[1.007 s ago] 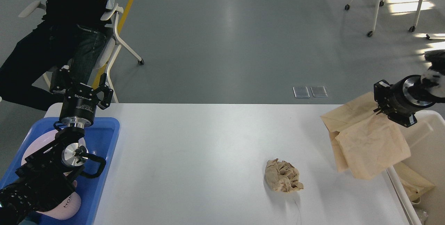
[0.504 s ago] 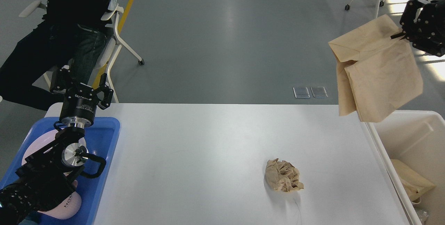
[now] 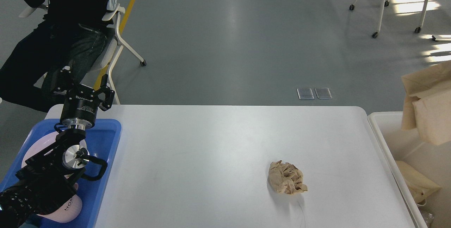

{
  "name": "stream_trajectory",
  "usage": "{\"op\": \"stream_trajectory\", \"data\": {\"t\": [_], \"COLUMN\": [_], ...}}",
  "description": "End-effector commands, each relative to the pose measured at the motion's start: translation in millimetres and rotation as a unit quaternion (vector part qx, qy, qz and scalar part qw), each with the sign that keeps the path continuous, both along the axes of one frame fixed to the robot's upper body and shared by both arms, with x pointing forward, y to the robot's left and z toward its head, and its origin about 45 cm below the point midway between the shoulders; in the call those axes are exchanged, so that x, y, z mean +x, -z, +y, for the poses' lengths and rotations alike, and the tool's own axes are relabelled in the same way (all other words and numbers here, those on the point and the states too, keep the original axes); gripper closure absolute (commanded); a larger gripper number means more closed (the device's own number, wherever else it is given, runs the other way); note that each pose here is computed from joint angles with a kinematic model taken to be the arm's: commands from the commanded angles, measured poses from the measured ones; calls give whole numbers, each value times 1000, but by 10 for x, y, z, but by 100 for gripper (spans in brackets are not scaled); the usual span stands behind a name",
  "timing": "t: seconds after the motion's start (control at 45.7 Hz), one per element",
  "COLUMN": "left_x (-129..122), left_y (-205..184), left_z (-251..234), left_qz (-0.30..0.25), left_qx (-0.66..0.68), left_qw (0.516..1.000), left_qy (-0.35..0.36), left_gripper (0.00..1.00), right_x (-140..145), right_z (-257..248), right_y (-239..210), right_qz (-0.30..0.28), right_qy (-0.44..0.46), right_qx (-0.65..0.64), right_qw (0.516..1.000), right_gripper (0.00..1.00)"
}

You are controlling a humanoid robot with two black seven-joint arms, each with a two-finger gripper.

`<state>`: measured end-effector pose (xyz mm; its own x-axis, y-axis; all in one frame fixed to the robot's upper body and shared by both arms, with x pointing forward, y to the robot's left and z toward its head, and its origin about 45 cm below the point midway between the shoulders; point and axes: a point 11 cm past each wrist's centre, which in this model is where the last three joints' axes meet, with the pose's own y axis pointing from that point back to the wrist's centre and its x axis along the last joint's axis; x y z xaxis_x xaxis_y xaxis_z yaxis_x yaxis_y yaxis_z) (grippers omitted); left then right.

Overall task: Tidy desktop
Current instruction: 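Grasp the paper bag, lift it and drop it into the bin, then swing the right gripper back over the table to the crumpled paper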

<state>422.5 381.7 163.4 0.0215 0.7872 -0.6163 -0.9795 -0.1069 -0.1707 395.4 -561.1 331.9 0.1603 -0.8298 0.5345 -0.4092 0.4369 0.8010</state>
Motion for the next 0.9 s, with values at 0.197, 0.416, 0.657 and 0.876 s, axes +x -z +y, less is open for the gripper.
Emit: {"op": "stream_trajectory", "data": {"t": [0.197,0.416,0.657,0.876], "left_x": [0,0,0,0], "left_y": [0,0,0,0], "left_z": [1,0,2,3], "left_qz": [0,0,0,0], "left_qx": [0,0,-1,0], "left_qw": [1000,1000,1000,1000], "left_qy": [0,0,0,-1], "left_gripper": [3,3,3,3], "right_x": [-301,-399,-66,222], "right_z": [-206,-155,552,1275], "right_y": [823,1091,1070,894], "right_qz": [43,68,72,88], "right_qy": [75,73,-4,-108], "right_qx": [-88,-93,-34,-3], "right_qw": [992,991,997,990], "right_gripper": [9,0,0,0]}}
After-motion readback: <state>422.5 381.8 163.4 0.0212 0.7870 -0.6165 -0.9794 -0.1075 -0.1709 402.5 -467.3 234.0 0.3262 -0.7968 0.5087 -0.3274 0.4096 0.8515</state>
